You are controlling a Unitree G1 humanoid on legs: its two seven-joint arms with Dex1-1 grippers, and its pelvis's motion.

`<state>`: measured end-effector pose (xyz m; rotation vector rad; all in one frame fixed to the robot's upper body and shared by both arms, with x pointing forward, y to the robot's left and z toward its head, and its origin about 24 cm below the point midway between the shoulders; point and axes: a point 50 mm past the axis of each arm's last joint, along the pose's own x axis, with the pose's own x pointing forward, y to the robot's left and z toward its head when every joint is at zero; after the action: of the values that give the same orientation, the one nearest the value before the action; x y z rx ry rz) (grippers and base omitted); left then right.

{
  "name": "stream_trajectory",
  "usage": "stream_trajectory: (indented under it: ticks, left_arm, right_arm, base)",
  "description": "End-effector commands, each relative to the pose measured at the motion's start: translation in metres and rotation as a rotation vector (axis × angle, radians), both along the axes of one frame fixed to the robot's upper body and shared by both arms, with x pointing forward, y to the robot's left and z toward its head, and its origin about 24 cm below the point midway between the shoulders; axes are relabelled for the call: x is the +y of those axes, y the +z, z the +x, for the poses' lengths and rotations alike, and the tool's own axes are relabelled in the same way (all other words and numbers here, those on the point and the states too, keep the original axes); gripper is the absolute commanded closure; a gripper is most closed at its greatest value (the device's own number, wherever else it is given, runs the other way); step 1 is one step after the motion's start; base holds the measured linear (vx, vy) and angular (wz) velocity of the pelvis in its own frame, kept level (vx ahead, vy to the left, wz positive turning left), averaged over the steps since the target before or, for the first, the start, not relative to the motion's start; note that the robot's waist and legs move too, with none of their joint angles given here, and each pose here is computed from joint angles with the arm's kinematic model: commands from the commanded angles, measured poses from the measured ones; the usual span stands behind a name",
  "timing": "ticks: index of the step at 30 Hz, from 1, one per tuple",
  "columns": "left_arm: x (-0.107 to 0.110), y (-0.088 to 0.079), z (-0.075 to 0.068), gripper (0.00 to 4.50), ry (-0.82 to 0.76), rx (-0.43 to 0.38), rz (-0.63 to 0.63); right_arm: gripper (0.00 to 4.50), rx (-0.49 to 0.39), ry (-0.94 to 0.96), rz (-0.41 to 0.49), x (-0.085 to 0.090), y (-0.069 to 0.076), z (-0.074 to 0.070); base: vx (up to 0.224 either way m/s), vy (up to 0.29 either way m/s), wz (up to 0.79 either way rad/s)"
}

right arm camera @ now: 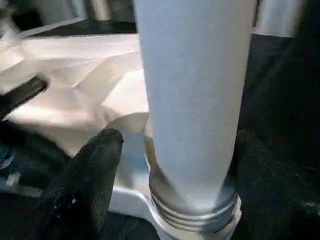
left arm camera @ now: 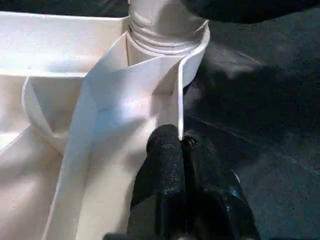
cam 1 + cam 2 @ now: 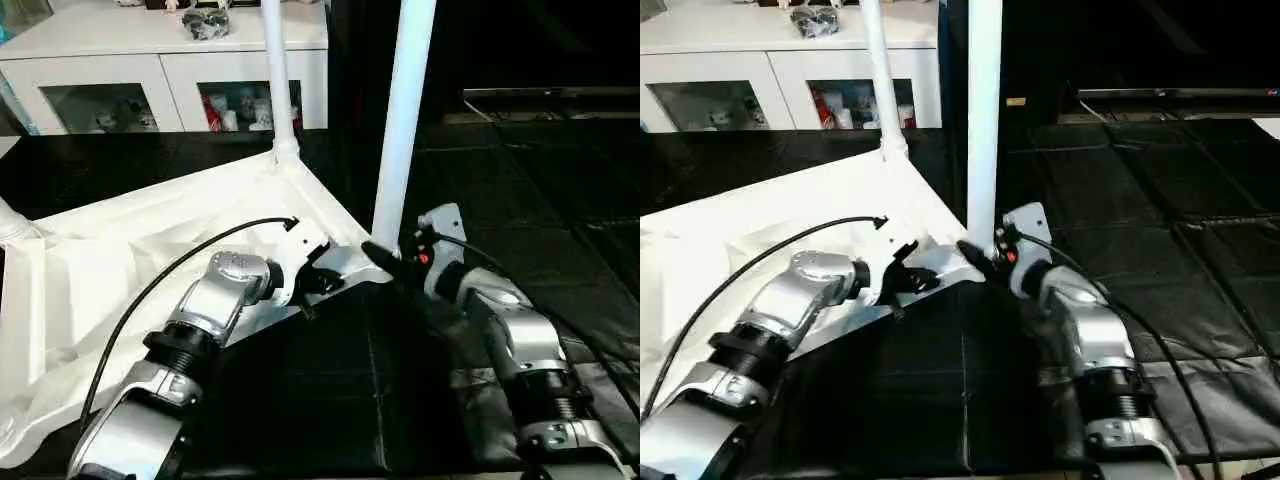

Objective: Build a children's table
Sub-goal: Rotate leg to tighten

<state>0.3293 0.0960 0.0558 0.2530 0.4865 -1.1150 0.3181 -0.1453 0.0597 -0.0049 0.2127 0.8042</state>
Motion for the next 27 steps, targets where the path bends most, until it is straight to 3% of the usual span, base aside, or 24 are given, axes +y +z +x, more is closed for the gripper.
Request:
stream_trajectory:
  ticks: [1, 4, 11, 21, 27]
  left_arm:
    - [-0.007, 0.011, -0.002, 4.50, -0.097, -0.052, -0.021]
    - [0.002, 0.009, -0.010, 4.50, -0.209, -0.034, -0.016]
    - [0.016, 0.010, -0.021, 4.50, -0.389, -0.015, 0.019]
    - [0.028, 0.011, -0.029, 4.50, -0.542, 0.022, 0.054]
    - [0.027, 0.011, -0.036, 4.50, -0.606, 0.030, 0.051]
  right_arm:
    - [0.55, -0.055, 0.182, 0.007, 0.015, 0.009, -0.007]
    - [0.20, -0.075, 0.252, -0.041, -0.005, 0.017, -0.008]
    - [0.20, -0.020, 0.497, -0.065, -0.025, 0.026, -0.018]
    - [0.20, 0.098, 0.721, -0.101, -0.031, 0.026, -0.026]
    - [0.72, 0.108, 0.757, -0.089, -0.027, 0.024, -0.026]
  base:
    - [0.000, 0.000, 0.00]
    - [0.000, 0.000, 0.00]
    - [0.000, 0.000, 0.00]
    - [0.000, 0.000, 0.00]
    - [0.000, 0.000, 0.00]
